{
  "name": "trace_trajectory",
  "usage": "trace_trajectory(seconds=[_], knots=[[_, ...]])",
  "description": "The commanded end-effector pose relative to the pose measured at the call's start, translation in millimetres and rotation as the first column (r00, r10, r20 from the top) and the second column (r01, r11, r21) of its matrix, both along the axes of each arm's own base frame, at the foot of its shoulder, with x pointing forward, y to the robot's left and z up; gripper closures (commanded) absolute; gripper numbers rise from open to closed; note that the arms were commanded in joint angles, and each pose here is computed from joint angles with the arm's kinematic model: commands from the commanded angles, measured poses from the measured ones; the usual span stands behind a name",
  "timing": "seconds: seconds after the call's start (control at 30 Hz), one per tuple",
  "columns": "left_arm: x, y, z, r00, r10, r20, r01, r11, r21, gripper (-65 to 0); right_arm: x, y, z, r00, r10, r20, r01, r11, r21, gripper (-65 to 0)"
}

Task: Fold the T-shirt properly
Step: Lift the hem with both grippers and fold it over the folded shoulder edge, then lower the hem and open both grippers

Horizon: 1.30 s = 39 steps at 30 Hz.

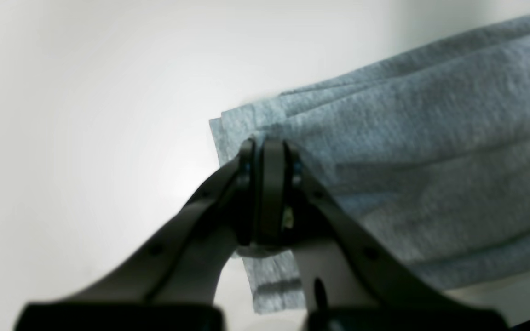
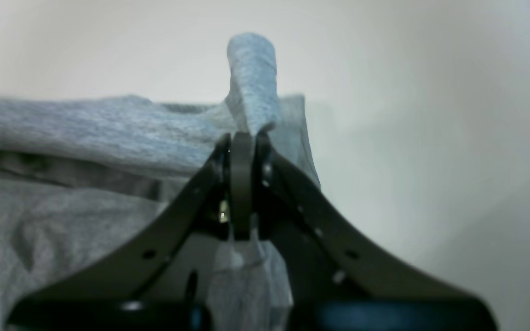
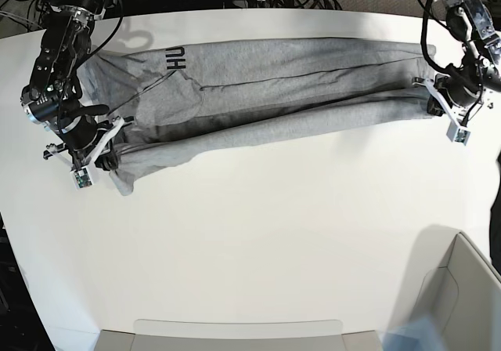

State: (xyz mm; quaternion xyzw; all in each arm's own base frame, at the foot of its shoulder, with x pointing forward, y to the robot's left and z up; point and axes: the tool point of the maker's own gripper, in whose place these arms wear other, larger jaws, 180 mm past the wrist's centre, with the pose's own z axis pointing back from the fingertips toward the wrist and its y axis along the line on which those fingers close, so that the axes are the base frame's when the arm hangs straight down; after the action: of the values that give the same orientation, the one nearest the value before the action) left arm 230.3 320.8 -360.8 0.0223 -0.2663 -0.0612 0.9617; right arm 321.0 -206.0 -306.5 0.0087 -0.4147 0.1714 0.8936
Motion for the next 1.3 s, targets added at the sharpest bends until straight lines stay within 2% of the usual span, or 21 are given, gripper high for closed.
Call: trace_trajectory(seconds=[0.0, 0.57, 0.77, 0.83, 0.9, 0.97, 1.03, 1.13, 1.27], knots=[[1.2, 8.0, 8.1, 1.000, 0.002, 0.014, -0.002, 0.999, 0.032, 0.0, 2.0, -0.5, 12.9, 0.999, 0.022, 0.046, -0.021, 1.000, -0.021, 0.0], [-29.1, 7.7, -11.1, 0.998, 0.005, -0.064, -0.003, 1.000, 0.027, 0.0, -54.7, 3.4, -35.6, 0.993, 0.035, -0.116, -0.037, 0.999, -0.017, 0.0], [-36.0, 2.3, -17.8, 0.997, 0.007, -0.081, -0.007, 1.000, 0.011, 0.0, -60.1, 4.3, -40.8, 0.990, 0.033, -0.137, -0.035, 0.999, -0.014, 0.0], [-36.5, 2.2, -17.5, 0.997, 0.008, -0.083, -0.007, 1.000, 0.012, -9.0, -60.3, 4.5, -41.1, 0.990, 0.031, -0.138, -0.033, 0.999, -0.013, -0.3], [-35.5, 3.8, -15.1, 0.998, 0.016, -0.068, -0.015, 1.000, 0.013, -17.4, -60.4, 4.8, -41.2, 0.990, 0.029, -0.138, -0.031, 0.999, -0.011, -4.7], [-36.0, 9.7, -7.4, 0.998, 0.066, -0.021, -0.066, 0.998, 0.006, -24.5, -60.5, 5.7, -41.6, 0.990, 0.023, -0.137, -0.024, 1.000, -0.004, -10.9], [-38.4, 18.1, 8.6, 0.991, 0.127, 0.038, -0.128, 0.992, 0.018, -27.9, -62.1, 6.0, -42.8, 0.989, 0.030, -0.143, -0.031, 0.999, -0.009, -17.4], [-35.1, 20.2, 27.6, 0.987, 0.134, 0.094, -0.139, 0.989, 0.045, -30.9, -63.9, 6.9, -43.8, 0.989, 0.032, -0.144, -0.034, 0.999, -0.006, -24.0], [-35.8, 14.9, 15.3, 0.990, 0.127, 0.061, -0.128, 0.992, 0.021, -33.5, -62.4, 7.3, -43.1, 0.989, 0.034, -0.141, -0.035, 0.999, -0.006, -25.4]])
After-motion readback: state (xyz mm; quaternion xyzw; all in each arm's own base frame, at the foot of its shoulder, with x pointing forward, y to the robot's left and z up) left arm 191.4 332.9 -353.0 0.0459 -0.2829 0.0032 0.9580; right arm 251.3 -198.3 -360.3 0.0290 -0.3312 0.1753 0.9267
